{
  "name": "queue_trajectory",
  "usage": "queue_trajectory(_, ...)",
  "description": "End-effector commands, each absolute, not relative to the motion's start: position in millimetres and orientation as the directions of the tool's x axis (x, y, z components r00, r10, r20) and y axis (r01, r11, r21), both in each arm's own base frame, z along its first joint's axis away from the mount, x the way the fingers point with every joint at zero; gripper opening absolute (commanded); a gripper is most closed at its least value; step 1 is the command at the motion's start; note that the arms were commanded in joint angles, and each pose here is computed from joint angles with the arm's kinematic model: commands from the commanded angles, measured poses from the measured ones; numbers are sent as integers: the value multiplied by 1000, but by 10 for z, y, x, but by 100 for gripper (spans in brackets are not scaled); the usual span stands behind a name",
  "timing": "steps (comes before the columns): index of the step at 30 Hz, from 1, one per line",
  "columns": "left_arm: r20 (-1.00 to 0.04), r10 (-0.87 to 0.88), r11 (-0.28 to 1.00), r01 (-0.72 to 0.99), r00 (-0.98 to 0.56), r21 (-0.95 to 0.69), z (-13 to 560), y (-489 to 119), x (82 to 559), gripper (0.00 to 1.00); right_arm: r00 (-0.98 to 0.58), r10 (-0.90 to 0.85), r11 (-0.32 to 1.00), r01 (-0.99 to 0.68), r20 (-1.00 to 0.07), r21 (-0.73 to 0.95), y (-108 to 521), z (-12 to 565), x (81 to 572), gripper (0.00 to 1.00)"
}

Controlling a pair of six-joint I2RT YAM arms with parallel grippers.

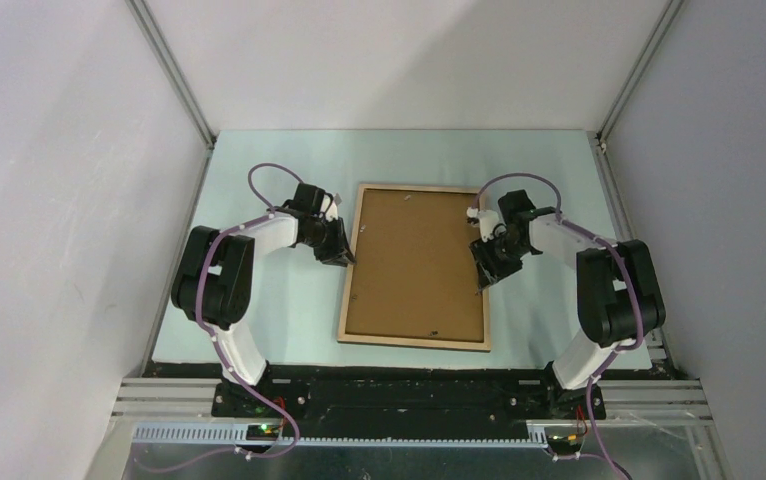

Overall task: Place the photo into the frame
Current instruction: Install the photo frame at the center of the board.

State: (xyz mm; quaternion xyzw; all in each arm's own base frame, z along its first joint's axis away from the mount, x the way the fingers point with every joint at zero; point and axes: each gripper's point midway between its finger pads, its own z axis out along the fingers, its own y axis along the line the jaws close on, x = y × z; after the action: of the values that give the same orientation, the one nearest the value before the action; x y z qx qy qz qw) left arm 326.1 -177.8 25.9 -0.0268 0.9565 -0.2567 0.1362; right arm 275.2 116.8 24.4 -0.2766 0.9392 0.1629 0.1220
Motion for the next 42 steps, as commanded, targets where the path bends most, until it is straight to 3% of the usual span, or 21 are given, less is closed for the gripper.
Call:
queue_trajectory(1,-337,-120,826,95,-934,-556,566,-1877,3445,0,-853,-379,819,-490,-360,298,1154,443,2948,52)
queue_trajectory(12,-344,-110,819,111,-932,-563,598,-1897,3452,0,-900,-151,846,-332,-410,417,1083,684,3379,59)
queue_trajectory(27,-326,-76,774,150,-942,-616,628,-2014,3414,0,-922,-143,898,-274,-361,345,1142,387,3664,57)
queue_trajectory(34,-310,-54,752,166,-949,-638,588,-2100,3360,0,-925,-162,902,-280,-344,328,1186,310,3638,45)
queue_trajectory(42,-307,-15,735,197,-952,-648,567,-2188,3295,1,-931,-138,912,-252,-338,323,1009,329,3645,20)
